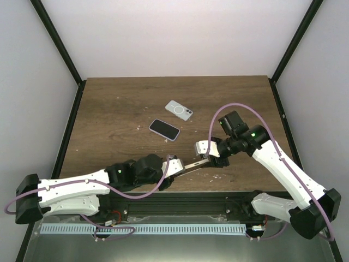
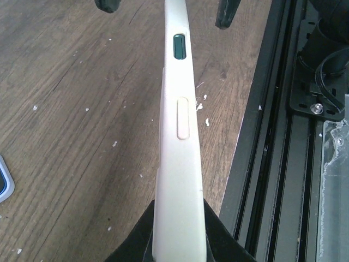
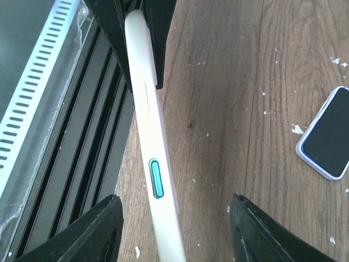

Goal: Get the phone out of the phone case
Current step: Pick up the phone at the center of the board, then remove the phone case from the phone.

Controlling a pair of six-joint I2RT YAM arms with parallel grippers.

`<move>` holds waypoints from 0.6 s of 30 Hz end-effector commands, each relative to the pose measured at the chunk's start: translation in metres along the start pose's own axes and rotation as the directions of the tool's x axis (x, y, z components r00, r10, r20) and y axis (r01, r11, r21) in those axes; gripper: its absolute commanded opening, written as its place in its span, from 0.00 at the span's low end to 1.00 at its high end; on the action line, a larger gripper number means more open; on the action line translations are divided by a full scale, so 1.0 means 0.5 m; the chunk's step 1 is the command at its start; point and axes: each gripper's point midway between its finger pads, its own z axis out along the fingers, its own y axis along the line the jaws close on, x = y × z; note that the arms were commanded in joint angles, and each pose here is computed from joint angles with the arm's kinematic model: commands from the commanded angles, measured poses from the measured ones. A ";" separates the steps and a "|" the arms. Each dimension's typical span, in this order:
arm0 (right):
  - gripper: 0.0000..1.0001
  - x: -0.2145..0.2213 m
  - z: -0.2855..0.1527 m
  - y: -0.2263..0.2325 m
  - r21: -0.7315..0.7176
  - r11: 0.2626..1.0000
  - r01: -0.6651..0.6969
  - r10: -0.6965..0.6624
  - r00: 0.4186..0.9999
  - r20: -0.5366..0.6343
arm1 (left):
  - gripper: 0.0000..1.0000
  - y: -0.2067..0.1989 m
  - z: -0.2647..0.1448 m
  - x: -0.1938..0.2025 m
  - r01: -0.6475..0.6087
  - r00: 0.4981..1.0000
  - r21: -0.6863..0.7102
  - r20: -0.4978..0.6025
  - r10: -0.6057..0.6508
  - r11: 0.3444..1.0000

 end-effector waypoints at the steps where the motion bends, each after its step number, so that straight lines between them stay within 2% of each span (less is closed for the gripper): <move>1: 0.53 0.009 -0.001 0.001 0.010 0.997 0.075 -0.075 0.995 -0.062 | 0.00 0.010 -0.020 -0.097 0.037 0.987 -0.009 0.160 -0.035 0.999; 11: 0.42 0.023 0.022 0.001 -0.039 0.998 0.056 -0.059 0.995 -0.078 | 0.00 0.023 -0.021 -0.105 0.004 0.983 -0.053 0.184 0.005 0.999; 14: 0.35 0.019 0.022 -0.003 -0.049 0.997 0.054 -0.058 0.995 -0.079 | 0.00 0.025 -0.020 -0.108 -0.005 0.984 -0.058 0.177 0.015 0.998; 18: 0.22 0.015 0.021 -0.007 -0.061 0.997 0.049 -0.054 0.995 -0.079 | 0.00 0.033 -0.022 -0.113 -0.011 0.983 -0.083 0.180 0.026 0.996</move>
